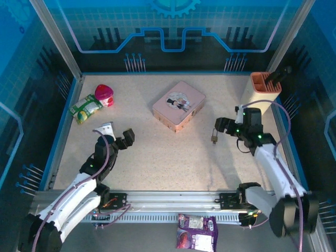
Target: Unlock the padlock with the key
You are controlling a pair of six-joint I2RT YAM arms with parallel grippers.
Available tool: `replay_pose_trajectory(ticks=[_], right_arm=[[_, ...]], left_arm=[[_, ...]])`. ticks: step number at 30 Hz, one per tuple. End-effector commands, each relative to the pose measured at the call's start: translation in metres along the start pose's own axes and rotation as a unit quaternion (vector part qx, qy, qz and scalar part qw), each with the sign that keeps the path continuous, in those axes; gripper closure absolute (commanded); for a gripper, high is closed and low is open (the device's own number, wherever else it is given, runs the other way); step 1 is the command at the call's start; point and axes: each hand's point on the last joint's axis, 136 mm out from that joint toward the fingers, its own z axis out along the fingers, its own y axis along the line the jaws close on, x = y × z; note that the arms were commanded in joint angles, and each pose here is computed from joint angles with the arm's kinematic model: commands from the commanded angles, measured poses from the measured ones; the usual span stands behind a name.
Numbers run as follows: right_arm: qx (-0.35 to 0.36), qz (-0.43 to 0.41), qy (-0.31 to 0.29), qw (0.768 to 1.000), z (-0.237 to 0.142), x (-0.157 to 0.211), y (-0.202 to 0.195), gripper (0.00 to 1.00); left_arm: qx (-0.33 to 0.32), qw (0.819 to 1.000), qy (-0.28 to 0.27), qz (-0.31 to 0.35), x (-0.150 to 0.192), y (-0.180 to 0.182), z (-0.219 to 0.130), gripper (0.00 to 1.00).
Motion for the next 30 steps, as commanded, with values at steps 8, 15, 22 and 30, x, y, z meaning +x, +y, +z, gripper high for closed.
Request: replay_pose_trajectory(ticks=[8,15,22,30], right_arm=[[0.032,-0.03,-0.16,0.986,-0.038,-0.027,-0.014,0.0],[0.023,-0.111,-0.256,0.96,-0.032,-0.024,-0.018,0.0],[0.039,-0.181,-0.273,0.944,-0.02,-0.015,-0.024,0.0],[0.052,-0.222,-0.259,0.939,0.001,-0.008,-0.024,0.0]], left_arm=[[-0.103,0.986,-0.129,-0.015,-0.059,0.03,-0.015,0.01],[-0.106,0.972,-0.2,0.061,-0.073,0.03,-0.016,0.01],[-0.152,0.96,-0.177,0.152,-0.065,0.037,0.003,0.01],[-0.089,0.958,-0.135,0.238,-0.031,0.018,0.044,0.01]])
